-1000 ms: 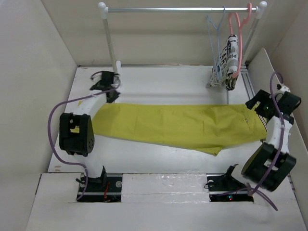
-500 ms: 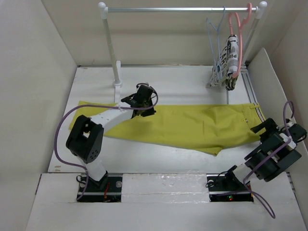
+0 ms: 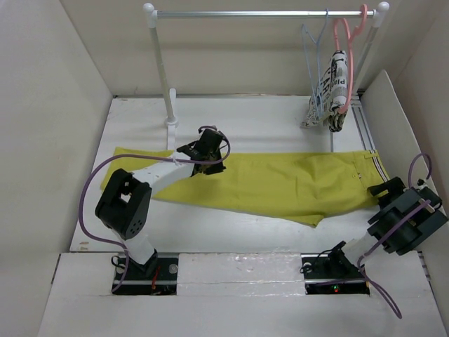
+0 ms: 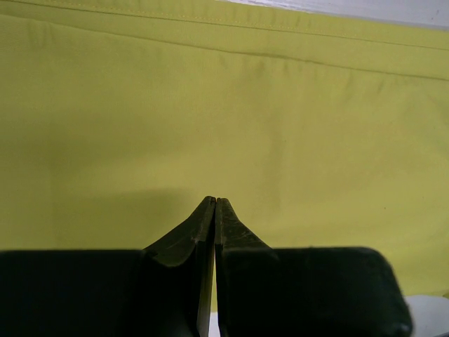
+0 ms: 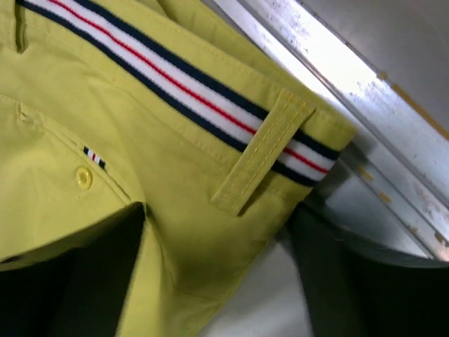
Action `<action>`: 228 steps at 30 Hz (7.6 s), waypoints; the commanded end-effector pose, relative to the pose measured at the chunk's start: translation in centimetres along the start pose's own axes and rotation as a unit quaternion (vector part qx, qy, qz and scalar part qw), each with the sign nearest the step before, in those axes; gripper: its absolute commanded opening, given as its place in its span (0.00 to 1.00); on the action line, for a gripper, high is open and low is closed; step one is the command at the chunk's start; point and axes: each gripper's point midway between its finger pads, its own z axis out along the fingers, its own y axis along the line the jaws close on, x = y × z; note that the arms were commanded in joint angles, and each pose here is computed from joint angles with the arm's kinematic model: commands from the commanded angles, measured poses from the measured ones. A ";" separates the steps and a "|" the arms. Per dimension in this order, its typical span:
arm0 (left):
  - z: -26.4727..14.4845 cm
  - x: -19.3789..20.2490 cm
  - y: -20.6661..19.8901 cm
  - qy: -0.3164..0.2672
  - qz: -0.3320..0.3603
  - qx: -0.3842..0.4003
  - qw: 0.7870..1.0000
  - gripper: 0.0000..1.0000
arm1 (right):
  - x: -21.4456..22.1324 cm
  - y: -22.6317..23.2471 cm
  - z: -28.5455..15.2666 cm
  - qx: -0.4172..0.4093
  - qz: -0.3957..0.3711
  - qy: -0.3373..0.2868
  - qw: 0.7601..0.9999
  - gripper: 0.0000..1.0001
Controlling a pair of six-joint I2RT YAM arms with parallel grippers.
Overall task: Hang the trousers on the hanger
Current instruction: Fold the trousers at the center of the board, then pick up the hanger from the clothesline.
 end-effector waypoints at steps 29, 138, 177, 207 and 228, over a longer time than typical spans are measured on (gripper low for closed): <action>1.4 9.2 -3.4 0.057 0.118 -0.007 0.991 0.00 | -5.6 23.0 -17.2 -0.116 -0.305 -0.060 0.943 0.00; -4.3 -2.5 23.0 -0.068 -0.252 -0.185 0.947 0.10 | 27.8 22.3 -8.2 -0.251 -0.521 0.292 0.762 0.18; -6.0 -0.3 -10.2 -0.032 0.069 0.163 0.984 0.03 | -5.2 48.1 -10.0 -0.325 -0.519 -0.055 0.788 0.66; -23.0 -14.3 -24.3 -0.171 0.073 0.370 0.910 0.46 | -6.1 47.3 -17.5 -0.303 -0.498 -0.163 0.796 0.00; -15.5 -16.0 -29.2 -0.181 0.069 0.344 0.919 0.42 | 5.8 39.0 -19.5 -0.275 -0.543 -0.064 0.791 0.00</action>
